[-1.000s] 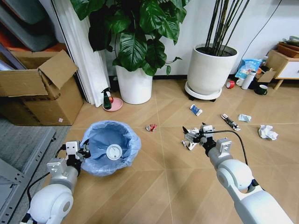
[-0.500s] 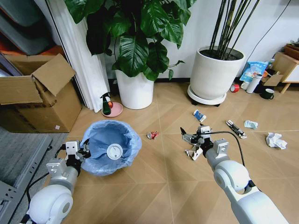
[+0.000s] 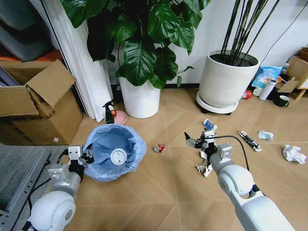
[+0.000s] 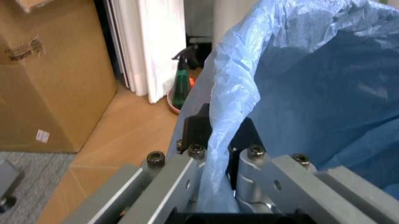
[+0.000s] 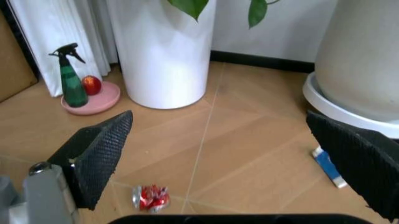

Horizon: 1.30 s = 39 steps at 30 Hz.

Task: Pick up the trash bin and place the garbage on the floor into it.

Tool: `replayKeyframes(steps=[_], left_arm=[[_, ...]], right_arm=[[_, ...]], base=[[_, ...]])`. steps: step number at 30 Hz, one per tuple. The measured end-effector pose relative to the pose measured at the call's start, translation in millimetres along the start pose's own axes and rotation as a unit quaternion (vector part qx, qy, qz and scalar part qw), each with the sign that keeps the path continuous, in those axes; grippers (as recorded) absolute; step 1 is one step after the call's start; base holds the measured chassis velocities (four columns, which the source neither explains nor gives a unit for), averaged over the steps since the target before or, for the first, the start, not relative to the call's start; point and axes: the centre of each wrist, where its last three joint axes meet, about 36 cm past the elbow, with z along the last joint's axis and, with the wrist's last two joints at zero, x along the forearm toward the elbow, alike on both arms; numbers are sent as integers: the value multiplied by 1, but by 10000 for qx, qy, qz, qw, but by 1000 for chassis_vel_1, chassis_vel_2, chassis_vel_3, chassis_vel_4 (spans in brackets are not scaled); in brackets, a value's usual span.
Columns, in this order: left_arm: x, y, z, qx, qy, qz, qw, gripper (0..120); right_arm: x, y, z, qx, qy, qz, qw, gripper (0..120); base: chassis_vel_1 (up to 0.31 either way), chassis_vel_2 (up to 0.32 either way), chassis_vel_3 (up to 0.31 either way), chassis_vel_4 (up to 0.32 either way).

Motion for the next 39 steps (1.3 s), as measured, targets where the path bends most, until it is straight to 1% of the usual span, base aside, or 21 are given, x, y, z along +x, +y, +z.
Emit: replayKeyframes(steps=[24,30,34,35,36,38,39], left_arm=[[-2,2,3,25,23,-4,10000,0],[-2,2,4,32,32,-14,10000,0],[-2,2,4,45,39,-24,10000,0],[-2,3,5,52,43,-38,10000,0],[-2,3,5,52,43,-38,10000,0],[-1,3,5,52,53,-51,10000,0],[0,4,6,46,61,-60,10000,0]], right_arm=[[-10,0,9,64,41,-11,10000,100],[-12,3,15,153,147,-2,9998,100],[-15,6,28,146,248,-99,9995,100],[-17,7,39,127,332,-207,9992,100],[-17,7,39,127,332,-207,9992,100],[-19,8,55,98,462,-419,9980,100],[-20,6,69,71,598,-760,9953,100]], base=[[-112,151,117,-143],[-159,151,132,-159],[-100,139,126,-101],[-23,57,66,-35],[-23,57,66,-35],[-12,29,15,-17],[0,0,0,0]])
